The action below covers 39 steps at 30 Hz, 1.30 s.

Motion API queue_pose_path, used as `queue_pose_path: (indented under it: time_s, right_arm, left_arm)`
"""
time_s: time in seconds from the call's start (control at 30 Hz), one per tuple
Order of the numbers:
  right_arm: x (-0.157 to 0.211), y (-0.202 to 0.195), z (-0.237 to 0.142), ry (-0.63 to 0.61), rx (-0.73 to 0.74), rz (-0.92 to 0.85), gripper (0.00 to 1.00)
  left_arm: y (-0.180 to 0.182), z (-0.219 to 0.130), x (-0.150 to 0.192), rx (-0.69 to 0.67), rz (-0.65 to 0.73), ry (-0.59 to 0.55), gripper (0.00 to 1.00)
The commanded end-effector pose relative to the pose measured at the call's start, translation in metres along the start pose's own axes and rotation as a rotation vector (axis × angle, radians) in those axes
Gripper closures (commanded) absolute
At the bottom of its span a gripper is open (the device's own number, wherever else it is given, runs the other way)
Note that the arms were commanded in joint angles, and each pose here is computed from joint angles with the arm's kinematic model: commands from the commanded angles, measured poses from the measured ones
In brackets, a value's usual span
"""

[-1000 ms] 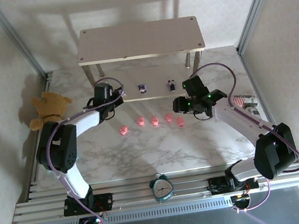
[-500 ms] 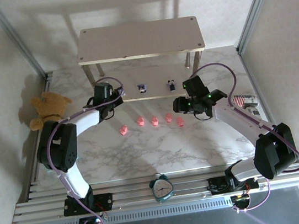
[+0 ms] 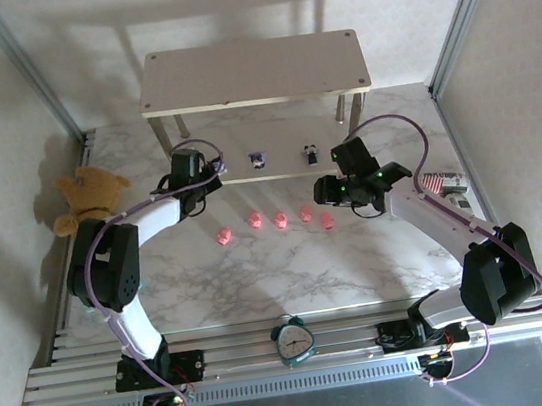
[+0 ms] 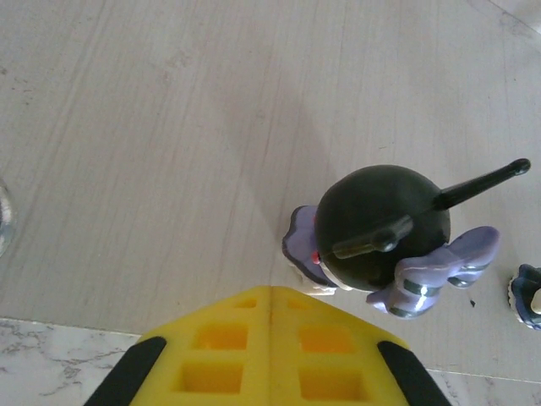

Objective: Place and organize the plastic toys onto the shelf

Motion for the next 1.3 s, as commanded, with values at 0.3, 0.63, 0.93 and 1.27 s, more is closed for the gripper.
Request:
queue_pose_path:
  time_s: [0.3,0.63,0.93,1.27]
  right_arm:
    - [0.005,-0.006,-0.003,0.004,0.01,-0.005,0.46]
    - [0.006,-0.006,-0.005,0.002,0.01,-0.006,0.45]
    - [0.006,-0.007,-0.006,0.003,0.014,-0.005,0.41]
    - [0.012,-0.014,-0.003,0.034,0.063,-0.002,0.34]
  left_arm:
    - [0.011,0.004,-0.025,-0.097,0.019,-0.069,0.94]
    - [0.013,0.005,-0.028,-0.131,0.05,-0.07,0.93]
    - [0.004,-0.006,-0.033,-0.113,0.064,-0.094,0.78]
    - [-0.021,-0.044,-0.032,-0.069,0.118,-0.14,0.73]
Point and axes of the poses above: each hand's point on the last joint's axis, 136 mm out from that joint toward the fingers, its own z axis out along the fingers, its own y axis along the line the jaws close on, x = y × z, the point moved 4 cm from there along -z, back along the fingers, and after that the axes turned 3 degrees about -z, right-handed, at the moved point
